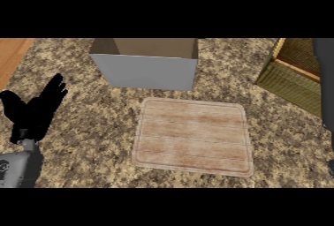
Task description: Pick the lemon from the cutting board and place it in the basket
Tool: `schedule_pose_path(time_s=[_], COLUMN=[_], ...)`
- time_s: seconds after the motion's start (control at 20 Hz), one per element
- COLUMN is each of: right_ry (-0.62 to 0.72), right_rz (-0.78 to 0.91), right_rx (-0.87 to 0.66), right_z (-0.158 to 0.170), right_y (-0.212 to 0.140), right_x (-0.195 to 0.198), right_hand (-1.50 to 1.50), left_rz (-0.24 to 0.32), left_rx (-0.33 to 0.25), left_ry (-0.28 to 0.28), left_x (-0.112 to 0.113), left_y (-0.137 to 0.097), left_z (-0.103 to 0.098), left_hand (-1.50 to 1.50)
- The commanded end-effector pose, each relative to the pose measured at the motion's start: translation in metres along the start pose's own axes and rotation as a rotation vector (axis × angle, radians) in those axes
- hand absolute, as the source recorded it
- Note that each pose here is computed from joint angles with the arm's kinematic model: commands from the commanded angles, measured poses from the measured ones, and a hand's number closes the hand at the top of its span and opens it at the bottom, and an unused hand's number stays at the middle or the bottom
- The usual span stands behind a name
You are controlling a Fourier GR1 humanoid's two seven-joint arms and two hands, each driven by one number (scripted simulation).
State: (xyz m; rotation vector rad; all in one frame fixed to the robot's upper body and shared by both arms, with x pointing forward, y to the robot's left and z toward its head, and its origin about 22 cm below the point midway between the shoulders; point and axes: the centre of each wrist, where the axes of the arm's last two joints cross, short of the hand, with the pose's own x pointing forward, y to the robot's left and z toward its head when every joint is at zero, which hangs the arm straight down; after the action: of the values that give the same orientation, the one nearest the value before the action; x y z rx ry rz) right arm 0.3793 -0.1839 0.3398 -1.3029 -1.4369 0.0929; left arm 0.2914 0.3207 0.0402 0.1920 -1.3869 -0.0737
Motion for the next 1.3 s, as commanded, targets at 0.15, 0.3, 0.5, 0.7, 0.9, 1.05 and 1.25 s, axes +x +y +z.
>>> schedule_pose_path(time_s=[0.15, 0.3, 0.5, 0.7, 0.9, 1.05, 1.25], right_ry=[0.016, 0.028, 0.033, 0.051, 0.227, 0.184, 0.101], right_rz=[0.057, 0.011, -0.041, -0.023, -0.071, -0.044, -0.075], right_rx=[-0.002, -0.012, -0.018, -0.009, -0.143, -0.117, -0.053], right_z=[-0.024, -0.041, -0.043, -0.049, -0.073, -0.085, -0.085], right_y=[0.0, 0.013, 0.014, 0.021, 0.017, 0.01, 0.022], right_x=[-0.052, -0.099, -0.089, -0.136, -0.148, -0.169, -0.168], right_hand=[1.5, 1.5, 1.5, 1.5, -1.5, -1.5, -1.5], left_rz=[0.008, -0.003, 0.015, -0.001, -0.01, -0.001, -0.014], left_rx=[-0.011, 0.003, -0.008, 0.012, -0.007, -0.011, -0.008], left_ry=[-0.002, 0.01, -0.006, -0.005, 0.005, 0.001, 0.0], left_x=[0.008, 0.003, 0.002, 0.015, 0.002, 0.0, -0.002], left_y=[-0.005, 0.001, -0.008, 0.003, 0.0, -0.008, -0.017], left_z=[-0.003, -0.005, -0.007, -0.016, 0.002, -0.006, -0.009], left_hand=[0.0, 0.0, 0.0, 0.0, 0.0, 0.0, 0.0])
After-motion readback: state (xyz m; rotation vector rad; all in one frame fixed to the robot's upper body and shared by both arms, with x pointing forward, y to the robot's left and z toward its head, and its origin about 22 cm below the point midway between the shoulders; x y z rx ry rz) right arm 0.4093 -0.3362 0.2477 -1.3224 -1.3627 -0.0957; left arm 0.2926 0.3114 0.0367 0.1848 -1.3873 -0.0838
